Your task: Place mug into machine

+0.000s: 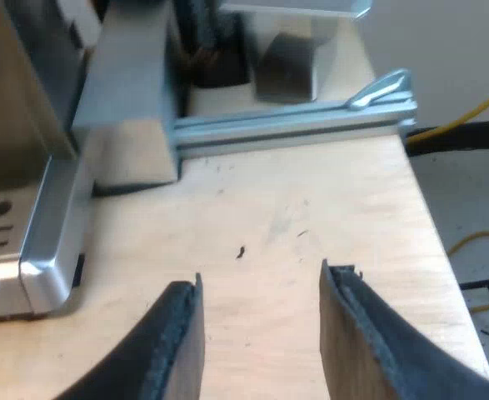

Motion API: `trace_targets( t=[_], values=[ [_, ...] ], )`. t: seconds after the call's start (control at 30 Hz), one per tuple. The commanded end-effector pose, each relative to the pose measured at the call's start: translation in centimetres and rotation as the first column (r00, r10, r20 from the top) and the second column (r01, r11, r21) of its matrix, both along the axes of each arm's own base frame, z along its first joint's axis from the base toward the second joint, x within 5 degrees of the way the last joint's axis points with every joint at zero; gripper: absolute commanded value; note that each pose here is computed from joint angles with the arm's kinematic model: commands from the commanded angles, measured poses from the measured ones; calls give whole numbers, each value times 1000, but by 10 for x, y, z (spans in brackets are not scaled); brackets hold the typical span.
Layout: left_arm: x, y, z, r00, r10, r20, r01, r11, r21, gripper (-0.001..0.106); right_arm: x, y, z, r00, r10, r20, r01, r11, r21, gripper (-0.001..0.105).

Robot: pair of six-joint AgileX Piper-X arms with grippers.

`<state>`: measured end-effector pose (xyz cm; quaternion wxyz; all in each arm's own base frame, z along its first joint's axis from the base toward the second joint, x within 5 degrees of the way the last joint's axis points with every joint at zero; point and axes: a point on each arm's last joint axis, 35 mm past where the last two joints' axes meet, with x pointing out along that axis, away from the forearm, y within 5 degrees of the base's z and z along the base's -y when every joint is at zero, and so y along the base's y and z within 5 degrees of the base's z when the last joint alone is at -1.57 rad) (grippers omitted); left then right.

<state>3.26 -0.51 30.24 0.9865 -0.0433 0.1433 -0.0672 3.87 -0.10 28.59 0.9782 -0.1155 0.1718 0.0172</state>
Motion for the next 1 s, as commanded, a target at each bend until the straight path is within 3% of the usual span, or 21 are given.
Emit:
trace_targets(
  t=[0.03, 0.1, 0.2, 1.0],
  values=[
    [1, 0, -5, 998, 5, -60, -5, 1000, -1, 79, 3, 0, -2, 1000, 13, -9, -13, 1000, -14, 38],
    [-1, 0, -11, 994, -3, -108, 6, 1000, 27, 79, 3, 0, -2, 1000, 13, -9, -13, 1000, -14, 38],
    [0, 0, -14, 993, -12, -115, 18, 998, 55, 79, 3, 0, -2, 1000, 11, -9, -11, 1000, -15, 38],
    [1, 0, -14, 994, -16, -108, 22, 998, 53, 79, 3, 0, -2, 1000, 7, -10, -7, 1000, -17, 38]
  ],
)
